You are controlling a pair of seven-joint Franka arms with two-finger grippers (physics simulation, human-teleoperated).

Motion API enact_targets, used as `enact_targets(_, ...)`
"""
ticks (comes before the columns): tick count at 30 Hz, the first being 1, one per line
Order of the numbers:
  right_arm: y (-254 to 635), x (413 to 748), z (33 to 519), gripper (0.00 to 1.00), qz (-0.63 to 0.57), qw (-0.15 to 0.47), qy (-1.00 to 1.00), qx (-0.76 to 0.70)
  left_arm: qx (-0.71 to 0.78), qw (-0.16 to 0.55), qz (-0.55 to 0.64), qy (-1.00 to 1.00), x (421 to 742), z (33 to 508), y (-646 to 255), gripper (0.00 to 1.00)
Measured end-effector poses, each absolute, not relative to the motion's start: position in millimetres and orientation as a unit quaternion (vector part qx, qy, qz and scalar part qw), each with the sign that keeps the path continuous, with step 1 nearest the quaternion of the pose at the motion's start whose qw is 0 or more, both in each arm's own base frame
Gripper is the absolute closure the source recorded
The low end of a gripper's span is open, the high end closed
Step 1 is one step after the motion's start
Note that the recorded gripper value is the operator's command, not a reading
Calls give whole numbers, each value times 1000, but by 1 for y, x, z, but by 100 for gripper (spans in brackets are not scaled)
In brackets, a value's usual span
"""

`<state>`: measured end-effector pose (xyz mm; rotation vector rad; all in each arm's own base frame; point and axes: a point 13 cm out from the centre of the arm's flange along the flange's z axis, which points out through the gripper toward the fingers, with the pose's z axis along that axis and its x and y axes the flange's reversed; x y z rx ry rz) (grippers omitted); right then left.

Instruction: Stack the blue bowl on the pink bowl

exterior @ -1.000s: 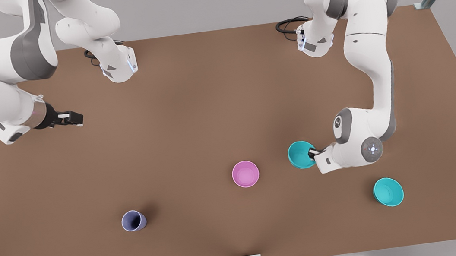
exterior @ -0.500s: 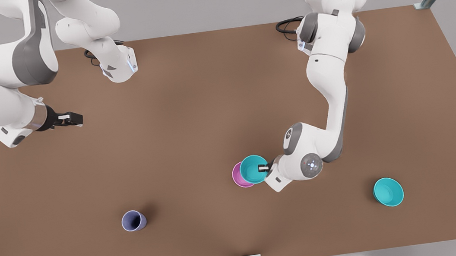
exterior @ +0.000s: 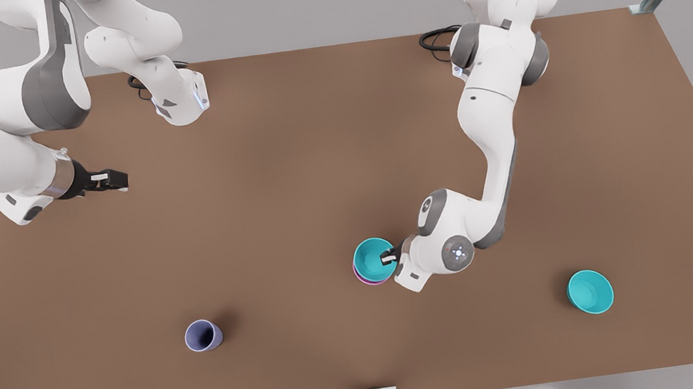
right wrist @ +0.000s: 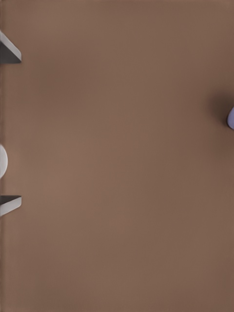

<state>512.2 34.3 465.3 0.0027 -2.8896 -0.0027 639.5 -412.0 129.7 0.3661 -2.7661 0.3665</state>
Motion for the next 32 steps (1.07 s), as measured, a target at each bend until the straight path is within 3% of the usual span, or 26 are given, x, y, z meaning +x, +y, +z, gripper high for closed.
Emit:
enact_targets(13,36,512,462,0,-3,129,-992,6,185,167,124,-960,641,122,-416,79)
enact_targets(14,36,513,462,0,-3,129,-992,7,187,168,125,-960,640,122,-418,0)
enact_targets(18,35,513,462,0,-4,128,-992,7,196,170,127,-957,645,140,-407,0)
enact_targets(20,35,513,461,0,-4,128,-992,7,219,139,106,-960,681,231,-309,0)
enact_targets(22,35,513,461,0,-4,129,-992,7,229,99,55,-967,688,326,-202,0)
enact_targets(27,33,513,461,0,-2,127,-992,8,210,107,-32,-971,632,411,-99,0)
enact_targets(29,33,514,463,0,-2,122,-993,8,196,115,-51,-973,592,429,-73,0)
enact_targets(32,34,515,461,0,-3,121,-993,8,170,123,-60,-976,571,441,-57,0)
